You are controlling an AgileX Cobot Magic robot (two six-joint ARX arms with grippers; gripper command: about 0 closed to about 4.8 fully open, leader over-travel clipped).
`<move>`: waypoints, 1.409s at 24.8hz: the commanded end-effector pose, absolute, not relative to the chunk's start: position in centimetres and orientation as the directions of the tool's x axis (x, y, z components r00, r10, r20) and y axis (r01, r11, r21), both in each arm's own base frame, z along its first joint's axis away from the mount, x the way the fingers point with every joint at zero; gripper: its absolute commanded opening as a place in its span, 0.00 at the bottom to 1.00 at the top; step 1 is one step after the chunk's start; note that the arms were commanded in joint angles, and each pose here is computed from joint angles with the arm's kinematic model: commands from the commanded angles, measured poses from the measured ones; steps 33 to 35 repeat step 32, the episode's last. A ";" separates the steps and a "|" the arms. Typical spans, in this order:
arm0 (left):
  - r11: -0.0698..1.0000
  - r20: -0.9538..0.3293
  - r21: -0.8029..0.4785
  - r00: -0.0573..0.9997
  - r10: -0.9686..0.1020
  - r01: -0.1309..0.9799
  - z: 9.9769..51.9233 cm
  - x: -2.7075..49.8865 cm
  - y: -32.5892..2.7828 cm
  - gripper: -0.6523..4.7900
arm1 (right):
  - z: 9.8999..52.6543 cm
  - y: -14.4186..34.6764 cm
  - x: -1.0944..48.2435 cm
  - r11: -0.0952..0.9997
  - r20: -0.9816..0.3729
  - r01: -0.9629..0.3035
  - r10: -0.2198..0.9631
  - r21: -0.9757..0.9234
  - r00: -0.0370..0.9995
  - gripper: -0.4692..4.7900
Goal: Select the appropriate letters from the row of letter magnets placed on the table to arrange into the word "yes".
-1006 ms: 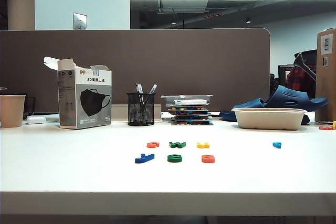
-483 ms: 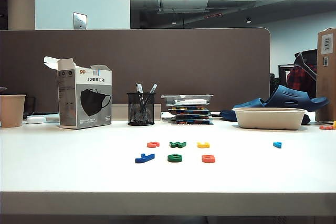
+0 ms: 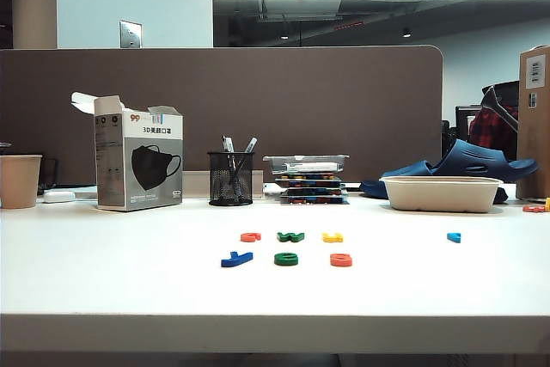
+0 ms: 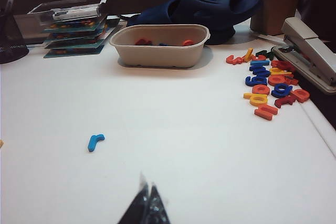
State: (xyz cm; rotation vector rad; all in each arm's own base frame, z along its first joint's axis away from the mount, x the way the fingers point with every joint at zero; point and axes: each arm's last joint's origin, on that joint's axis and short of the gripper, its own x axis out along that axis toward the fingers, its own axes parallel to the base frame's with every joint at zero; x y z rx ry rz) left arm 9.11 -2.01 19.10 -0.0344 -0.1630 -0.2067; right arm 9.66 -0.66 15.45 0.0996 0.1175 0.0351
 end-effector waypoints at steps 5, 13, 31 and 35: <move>0.977 0.179 -0.013 0.962 -0.205 0.211 18.3 9.3 -2.1 0.11 | 15.5 -0.7 9.7 0.995 -0.095 -0.030 0.039 0.091 0.995 0.09; 0.977 0.165 -0.019 0.964 -0.207 0.213 18.1 9.4 -2.1 0.11 | 15.5 -0.7 9.7 0.995 -0.095 -0.030 0.038 0.091 0.995 0.09; 0.977 0.149 -0.019 0.967 -0.208 0.213 18.0 9.4 -2.1 0.11 | 15.5 -0.7 9.7 0.995 -0.095 -0.030 0.038 0.091 0.995 0.09; 0.977 0.149 -0.019 0.967 -0.208 0.213 18.0 9.4 -2.1 0.11 | 15.5 -0.7 9.7 0.995 -0.095 -0.030 0.038 0.091 0.995 0.09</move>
